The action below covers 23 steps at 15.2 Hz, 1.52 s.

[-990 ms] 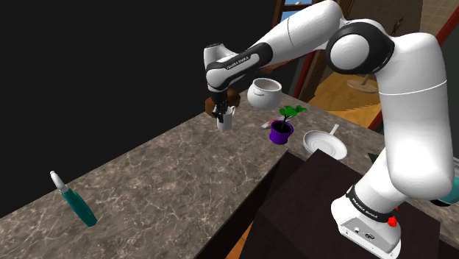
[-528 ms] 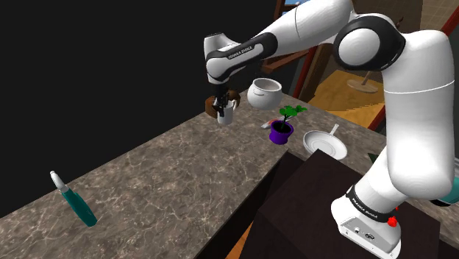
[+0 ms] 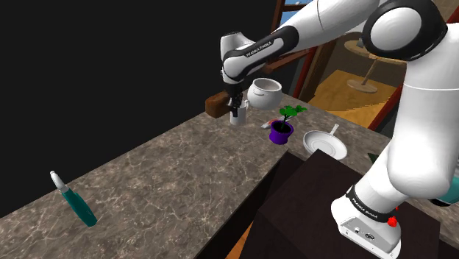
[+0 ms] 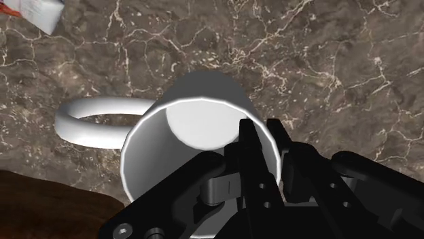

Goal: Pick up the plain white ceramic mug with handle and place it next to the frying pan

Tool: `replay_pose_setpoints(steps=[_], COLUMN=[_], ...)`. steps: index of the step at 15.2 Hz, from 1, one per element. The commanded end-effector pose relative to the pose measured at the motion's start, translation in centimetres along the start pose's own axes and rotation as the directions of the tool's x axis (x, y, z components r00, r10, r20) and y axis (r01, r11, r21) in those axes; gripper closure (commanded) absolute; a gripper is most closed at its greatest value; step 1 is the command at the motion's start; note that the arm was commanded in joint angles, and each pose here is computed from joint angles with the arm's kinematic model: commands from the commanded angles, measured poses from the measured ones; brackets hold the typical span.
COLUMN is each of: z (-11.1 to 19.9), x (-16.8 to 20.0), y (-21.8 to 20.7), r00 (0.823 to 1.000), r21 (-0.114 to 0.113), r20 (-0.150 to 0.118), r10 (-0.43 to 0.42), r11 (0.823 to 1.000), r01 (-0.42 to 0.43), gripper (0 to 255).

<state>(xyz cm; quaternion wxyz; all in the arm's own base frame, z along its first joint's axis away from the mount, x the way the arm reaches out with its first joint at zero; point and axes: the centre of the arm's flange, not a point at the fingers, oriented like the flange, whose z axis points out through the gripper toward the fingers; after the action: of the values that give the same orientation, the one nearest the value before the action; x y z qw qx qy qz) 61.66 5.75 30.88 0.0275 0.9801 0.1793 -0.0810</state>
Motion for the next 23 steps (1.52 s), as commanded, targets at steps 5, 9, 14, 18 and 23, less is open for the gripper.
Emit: replay_pose_setpoints(steps=[5, 9, 14, 18, 23], z=[1.4, 2.2, 3.3, 4.2, 5.3], x=[-7.7, -12.7, -18.9, -24.0, -30.2], y=[2.2, 3.6, 5.4, 6.8, 8.5], r00=[1.000, 1.000, 1.000, 1.000, 1.000], r21=[0.000, 0.000, 0.000, 0.000, 0.000], r20=[0.000, 0.000, 0.000, 0.000, 0.000], r10=[0.000, 0.000, 0.000, 0.000, 0.000], r11=[1.000, 1.000, 1.000, 1.000, 1.000], r01=[0.000, 0.000, 0.000, 0.000, 0.000], gripper=[255, 255, 255, 255, 255])
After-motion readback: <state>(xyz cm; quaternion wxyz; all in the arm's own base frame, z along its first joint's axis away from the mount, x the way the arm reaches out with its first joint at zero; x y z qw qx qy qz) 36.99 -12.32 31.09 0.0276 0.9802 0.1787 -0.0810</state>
